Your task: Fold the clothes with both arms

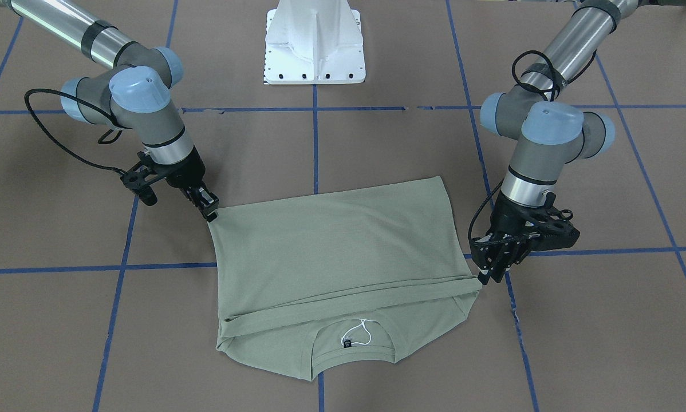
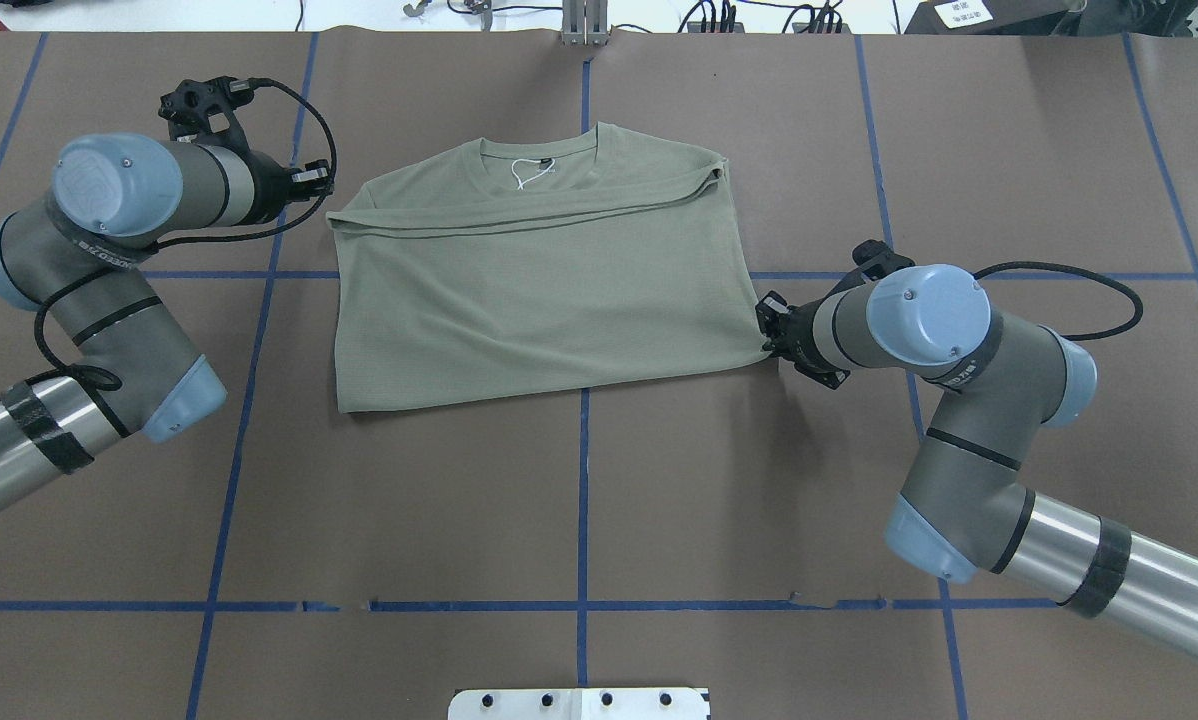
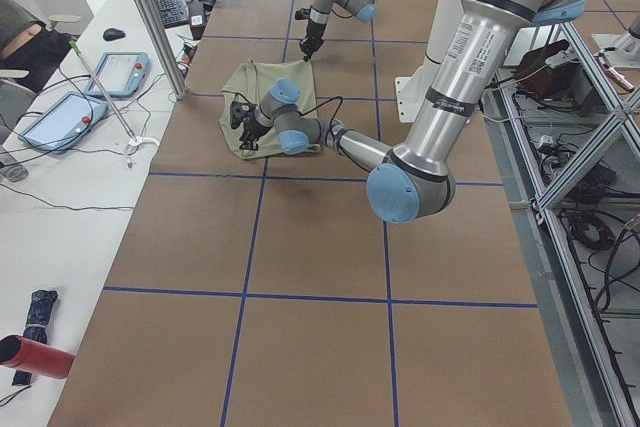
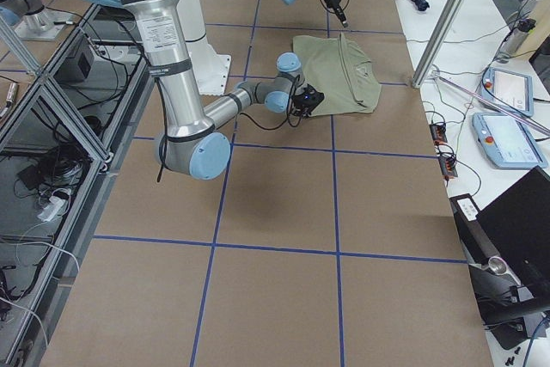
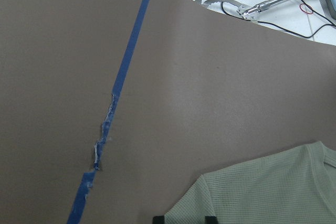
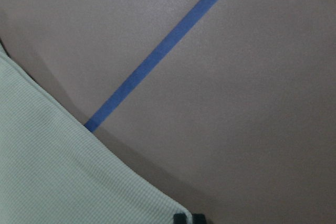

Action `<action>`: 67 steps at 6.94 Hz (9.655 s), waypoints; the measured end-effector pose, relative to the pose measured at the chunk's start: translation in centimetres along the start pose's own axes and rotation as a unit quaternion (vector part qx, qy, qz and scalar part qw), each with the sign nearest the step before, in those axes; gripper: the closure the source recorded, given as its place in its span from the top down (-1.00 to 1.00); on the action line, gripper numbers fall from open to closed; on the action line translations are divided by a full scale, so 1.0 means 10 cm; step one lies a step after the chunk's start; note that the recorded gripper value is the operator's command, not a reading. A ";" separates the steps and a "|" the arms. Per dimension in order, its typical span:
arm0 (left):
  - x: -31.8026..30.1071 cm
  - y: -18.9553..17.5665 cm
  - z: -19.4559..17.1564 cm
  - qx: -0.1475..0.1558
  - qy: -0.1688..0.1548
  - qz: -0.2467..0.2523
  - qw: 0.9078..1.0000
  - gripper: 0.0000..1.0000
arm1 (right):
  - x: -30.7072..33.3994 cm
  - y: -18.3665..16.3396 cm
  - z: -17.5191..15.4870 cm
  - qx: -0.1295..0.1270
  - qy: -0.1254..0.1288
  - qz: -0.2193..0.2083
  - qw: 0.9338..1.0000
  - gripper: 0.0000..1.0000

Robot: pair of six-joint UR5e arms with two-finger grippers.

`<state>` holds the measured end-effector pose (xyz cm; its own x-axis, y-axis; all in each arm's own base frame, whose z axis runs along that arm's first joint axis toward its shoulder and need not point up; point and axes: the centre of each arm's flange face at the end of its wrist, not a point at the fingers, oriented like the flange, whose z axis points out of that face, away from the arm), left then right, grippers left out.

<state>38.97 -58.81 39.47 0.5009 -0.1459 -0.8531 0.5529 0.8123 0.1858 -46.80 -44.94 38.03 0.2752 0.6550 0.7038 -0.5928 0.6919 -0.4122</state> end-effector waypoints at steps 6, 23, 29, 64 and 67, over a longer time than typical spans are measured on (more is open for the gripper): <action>0.26 0.11 -0.37 -0.034 0.048 -0.006 0.998 0.32 | 0.74 0.61 -1.05 -0.086 -0.007 0.032 0.996 -1.00; 1.00 2.79 -1.22 -0.215 -0.007 -0.143 0.966 0.43 | 1.57 0.71 -1.69 -0.064 0.014 0.028 0.997 1.00; 0.90 2.81 -0.99 -0.177 -0.022 -0.125 0.976 -1.00 | 1.44 0.71 -1.45 -0.055 0.008 0.029 0.998 1.00; 0.37 -0.04 -0.39 -0.085 0.095 -0.043 0.991 0.21 | -1.39 2.30 0.06 -0.188 0.253 -0.489 0.813 1.00; 0.38 -0.04 -0.40 -0.085 0.097 -0.043 0.991 0.21 | -1.32 2.29 0.16 -0.195 0.264 -0.484 0.811 1.00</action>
<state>37.98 -57.47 34.21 0.3108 -0.1214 -0.9427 0.4594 0.8875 0.0372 -65.19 -38.23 20.22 0.8157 -0.2843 0.5038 0.3506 0.9357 -0.0395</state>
